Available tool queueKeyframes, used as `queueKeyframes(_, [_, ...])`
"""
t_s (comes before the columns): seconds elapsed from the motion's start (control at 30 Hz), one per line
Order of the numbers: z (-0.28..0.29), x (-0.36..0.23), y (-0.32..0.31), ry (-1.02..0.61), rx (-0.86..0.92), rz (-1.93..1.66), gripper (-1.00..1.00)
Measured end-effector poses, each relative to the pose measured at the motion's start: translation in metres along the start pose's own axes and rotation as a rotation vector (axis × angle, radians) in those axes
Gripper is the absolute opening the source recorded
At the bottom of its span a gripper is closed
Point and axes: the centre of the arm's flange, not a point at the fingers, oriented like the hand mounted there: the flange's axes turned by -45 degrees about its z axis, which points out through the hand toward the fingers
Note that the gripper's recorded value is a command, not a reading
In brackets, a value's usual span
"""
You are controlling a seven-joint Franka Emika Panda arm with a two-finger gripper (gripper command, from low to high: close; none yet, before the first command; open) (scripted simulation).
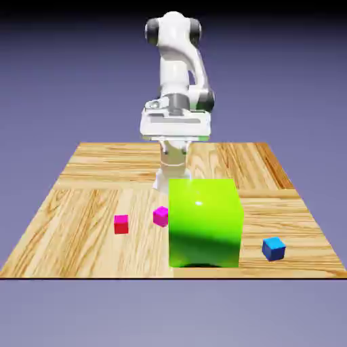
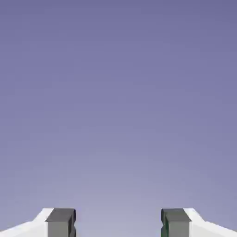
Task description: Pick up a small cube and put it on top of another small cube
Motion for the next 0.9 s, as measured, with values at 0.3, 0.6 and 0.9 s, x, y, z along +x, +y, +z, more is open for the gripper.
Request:
queueKeyframes(0.3, [0.107,-0.075,0.08,-0.523,-0.019,-0.039,0.0])
queueKeyframes(0.6, [0.167,-0.195,0.161,-1.054,0.042,-0.043,0.0])
queueKeyframes(0.9, [0.207,-0.267,0.167,-1.109,0.053,-0.041,-1.0])
